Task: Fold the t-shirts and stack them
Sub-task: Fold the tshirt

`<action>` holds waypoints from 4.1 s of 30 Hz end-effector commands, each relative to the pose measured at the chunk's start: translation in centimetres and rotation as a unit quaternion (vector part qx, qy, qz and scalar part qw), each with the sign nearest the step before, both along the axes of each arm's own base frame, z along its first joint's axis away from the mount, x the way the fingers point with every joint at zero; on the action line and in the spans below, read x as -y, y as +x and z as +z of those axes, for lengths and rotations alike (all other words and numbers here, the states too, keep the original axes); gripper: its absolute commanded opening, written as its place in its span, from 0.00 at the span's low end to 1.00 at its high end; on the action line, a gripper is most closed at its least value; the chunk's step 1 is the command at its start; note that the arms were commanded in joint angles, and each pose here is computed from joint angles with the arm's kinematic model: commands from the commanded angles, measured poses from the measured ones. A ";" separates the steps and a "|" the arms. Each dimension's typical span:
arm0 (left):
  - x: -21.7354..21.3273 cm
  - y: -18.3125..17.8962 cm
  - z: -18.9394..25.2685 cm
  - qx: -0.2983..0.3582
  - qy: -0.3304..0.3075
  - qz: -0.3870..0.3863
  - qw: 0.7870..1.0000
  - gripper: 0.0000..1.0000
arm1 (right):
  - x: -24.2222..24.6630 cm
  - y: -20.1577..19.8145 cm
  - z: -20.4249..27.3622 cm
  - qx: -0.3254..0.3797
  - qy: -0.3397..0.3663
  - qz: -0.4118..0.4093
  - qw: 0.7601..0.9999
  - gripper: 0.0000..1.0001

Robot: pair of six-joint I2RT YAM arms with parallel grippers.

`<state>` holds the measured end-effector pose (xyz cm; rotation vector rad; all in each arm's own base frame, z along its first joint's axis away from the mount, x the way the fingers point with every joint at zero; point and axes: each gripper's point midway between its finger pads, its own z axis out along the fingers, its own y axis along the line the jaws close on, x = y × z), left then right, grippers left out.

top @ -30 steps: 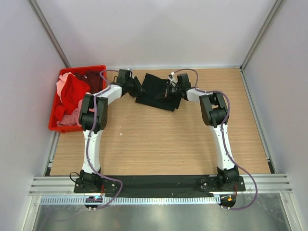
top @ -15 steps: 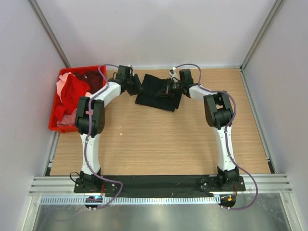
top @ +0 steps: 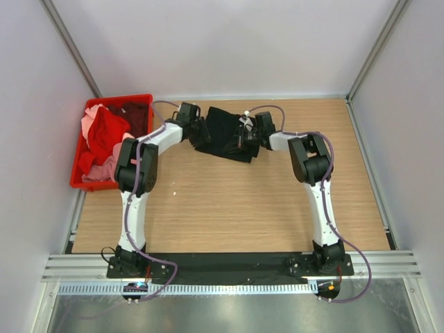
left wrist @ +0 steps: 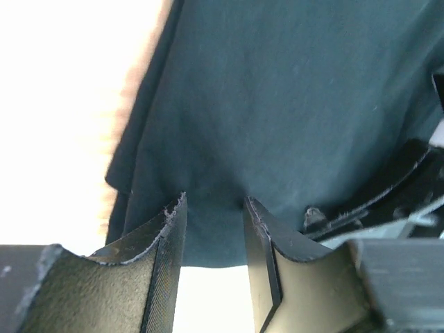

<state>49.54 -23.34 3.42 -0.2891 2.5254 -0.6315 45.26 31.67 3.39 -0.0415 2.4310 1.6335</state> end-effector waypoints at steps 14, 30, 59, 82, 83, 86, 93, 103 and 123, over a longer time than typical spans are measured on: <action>-4.0 -1.3 3.0 0.006 0.096 -0.016 0.995 0.46 | 8.7 -2.2 3.5 -0.001 -0.143 -0.126 0.982 0.37; -3.9 -2.1 -0.7 -0.025 0.049 -0.052 0.997 0.47 | 10.7 -2.1 1.6 0.034 -0.216 -0.165 0.962 0.38; -5.1 -19.8 -0.6 -0.172 0.036 0.006 0.984 0.24 | 14.5 -15.1 0.0 0.002 -0.282 -0.100 0.954 0.19; 2.3 -6.7 6.1 -0.024 -0.042 -0.105 0.993 0.35 | 12.9 -4.3 7.0 0.072 -0.207 -0.103 0.970 0.11; 2.3 -5.9 5.9 -0.018 -0.041 -0.102 0.994 0.35 | 12.4 -3.2 7.7 0.081 -0.191 -0.102 0.973 0.11; 2.1 -3.4 5.0 -0.007 -0.042 -0.089 0.995 0.34 | 11.9 -1.2 6.4 0.078 -0.179 -0.093 0.976 0.11; -1.3 0.7 1.9 -0.006 -0.064 0.006 0.998 0.34 | 14.4 2.6 0.3 0.060 -0.200 -0.139 0.968 0.08; -4.3 -0.3 -1.2 -0.046 -0.039 0.087 0.994 0.34 | 15.6 1.5 -3.9 0.037 -0.214 -0.168 0.962 0.07; -5.2 -11.0 20.0 0.109 -0.052 -0.051 0.991 0.43 | 17.6 -4.7 9.7 0.067 -0.272 -0.194 0.940 0.69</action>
